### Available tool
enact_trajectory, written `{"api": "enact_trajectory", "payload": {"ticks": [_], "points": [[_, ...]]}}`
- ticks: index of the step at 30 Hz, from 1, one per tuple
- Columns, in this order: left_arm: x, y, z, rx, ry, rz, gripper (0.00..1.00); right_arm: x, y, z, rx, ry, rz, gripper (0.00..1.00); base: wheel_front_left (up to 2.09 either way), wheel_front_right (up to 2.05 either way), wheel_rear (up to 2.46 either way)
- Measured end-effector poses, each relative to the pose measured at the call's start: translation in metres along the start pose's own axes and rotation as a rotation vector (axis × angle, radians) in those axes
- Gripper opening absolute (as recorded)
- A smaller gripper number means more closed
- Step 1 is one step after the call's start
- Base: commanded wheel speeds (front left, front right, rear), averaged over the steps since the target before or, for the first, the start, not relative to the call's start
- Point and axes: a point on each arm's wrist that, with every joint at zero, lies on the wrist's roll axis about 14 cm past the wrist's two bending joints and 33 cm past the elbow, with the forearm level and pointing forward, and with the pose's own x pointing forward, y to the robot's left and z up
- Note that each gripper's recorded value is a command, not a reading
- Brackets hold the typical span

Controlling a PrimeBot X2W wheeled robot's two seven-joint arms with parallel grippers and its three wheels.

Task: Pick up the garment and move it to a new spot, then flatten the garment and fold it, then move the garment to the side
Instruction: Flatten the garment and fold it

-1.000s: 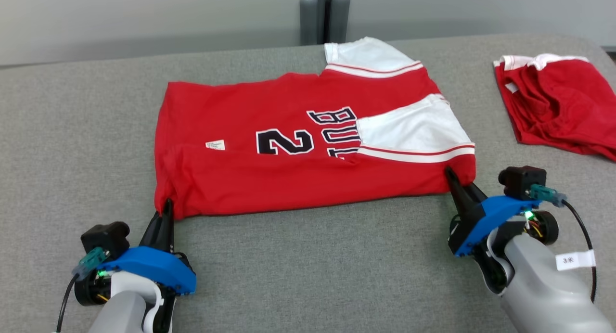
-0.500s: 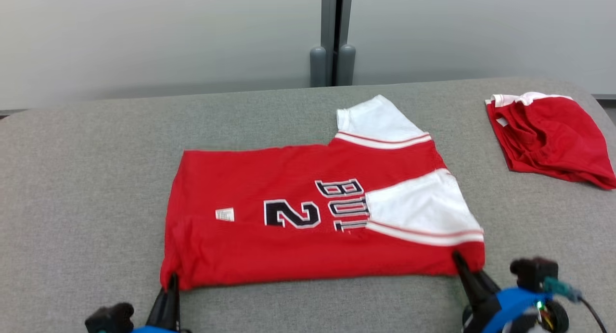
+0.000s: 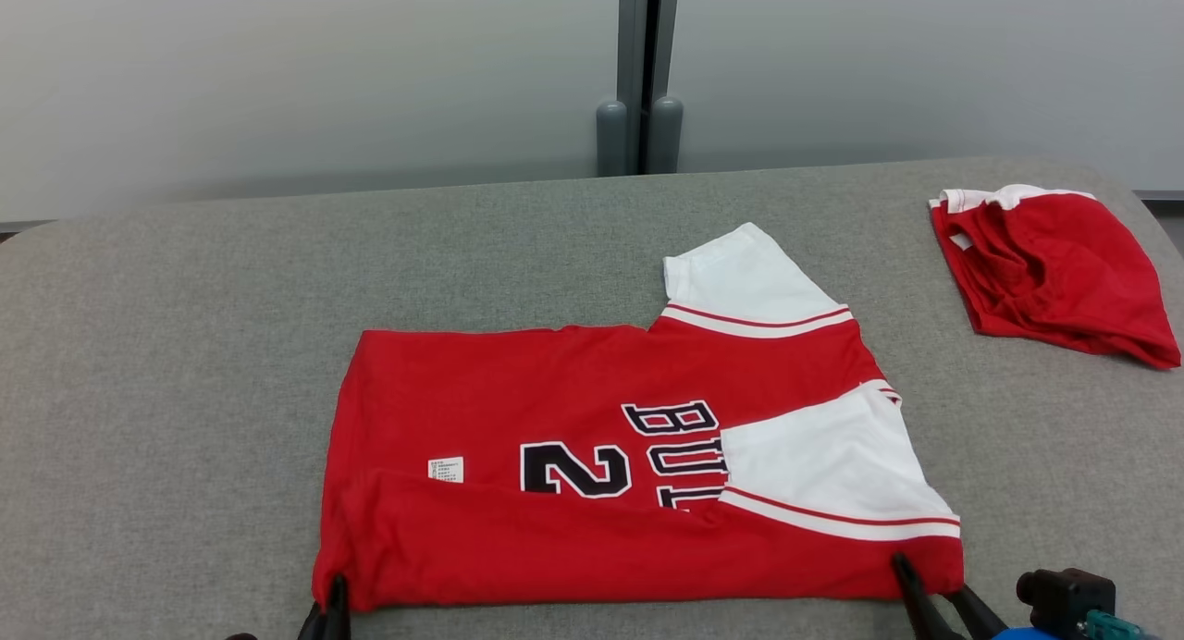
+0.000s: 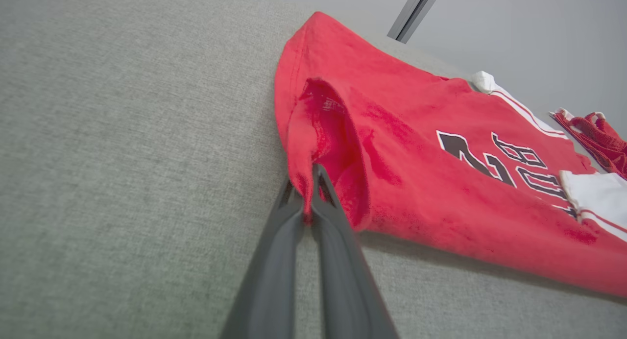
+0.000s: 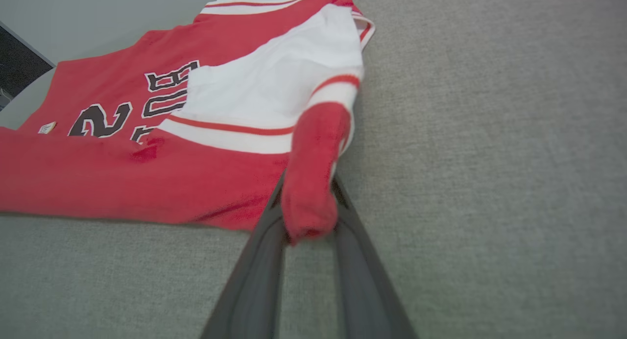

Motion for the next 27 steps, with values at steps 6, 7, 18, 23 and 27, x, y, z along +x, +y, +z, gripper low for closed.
{"api": "enact_trajectory", "payload": {"ticks": [6,7,18,23,27], "points": [[0.004,-0.002,0.016,0.022,-0.069,-0.008,1.0,-0.001,-0.004,0.029,-0.054,-0.089,-0.023,1.0,0.0,0.0,0.0],[0.006,-0.002,0.022,0.028,-0.088,-0.008,1.0,-0.001,-0.002,0.036,-0.054,-0.114,-0.023,1.0,0.0,0.0,0.0],[0.013,-0.017,0.127,0.154,-0.427,-0.018,1.0,0.001,0.019,0.121,-0.138,-0.44,-0.006,1.0,0.0,0.0,0.0],[0.011,-0.018,0.136,0.252,-0.457,-0.011,1.0,0.002,0.033,0.134,-0.137,-0.503,0.012,1.0,0.0,0.0,0.0],[0.011,-0.018,0.138,0.309,-0.462,-0.007,1.0,0.004,0.041,0.131,-0.145,-0.5,0.024,1.0,0.0,0.0,0.0]]}}
